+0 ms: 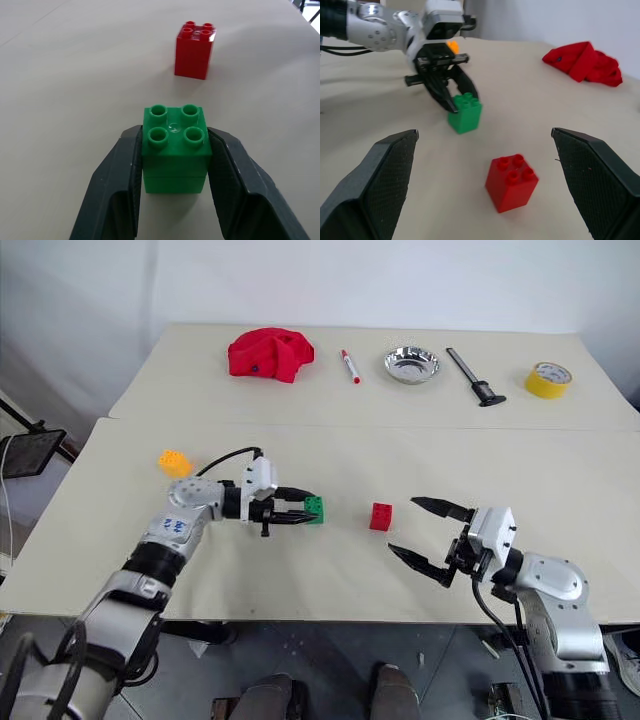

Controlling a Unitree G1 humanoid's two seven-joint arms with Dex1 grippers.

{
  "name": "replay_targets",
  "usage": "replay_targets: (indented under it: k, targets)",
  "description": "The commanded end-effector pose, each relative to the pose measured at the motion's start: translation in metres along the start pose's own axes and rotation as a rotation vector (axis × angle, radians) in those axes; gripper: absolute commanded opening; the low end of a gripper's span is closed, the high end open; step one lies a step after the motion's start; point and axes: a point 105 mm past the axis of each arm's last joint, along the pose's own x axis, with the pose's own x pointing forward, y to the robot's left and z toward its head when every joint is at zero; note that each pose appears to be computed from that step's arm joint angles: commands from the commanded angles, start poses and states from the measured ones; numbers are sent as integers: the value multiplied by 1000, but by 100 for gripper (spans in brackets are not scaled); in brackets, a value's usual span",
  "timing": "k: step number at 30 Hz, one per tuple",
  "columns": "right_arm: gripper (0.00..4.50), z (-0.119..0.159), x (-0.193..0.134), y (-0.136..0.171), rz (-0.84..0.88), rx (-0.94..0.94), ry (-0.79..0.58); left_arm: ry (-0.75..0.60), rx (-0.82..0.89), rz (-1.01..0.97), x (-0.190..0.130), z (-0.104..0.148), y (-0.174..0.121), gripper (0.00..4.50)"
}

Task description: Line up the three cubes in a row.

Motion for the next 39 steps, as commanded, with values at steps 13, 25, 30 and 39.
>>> replay_targets:
  k: [13, 25, 30, 39]
  targets:
    - [450, 13, 10, 14, 24, 9, -54, -170, 72, 38, -40, 38, 10, 395]
    - [450, 29, 50, 13, 58, 2, -201, -258, -184, 1081, -223, -6, -20, 446]
    - [450, 37, 62, 20, 122, -14, -235, -167, -261, 1517, -282, -53, -67, 446]
    - [450, 34, 57, 16, 186, -40, -175, -286, -299, 1396, -238, -31, -25, 446]
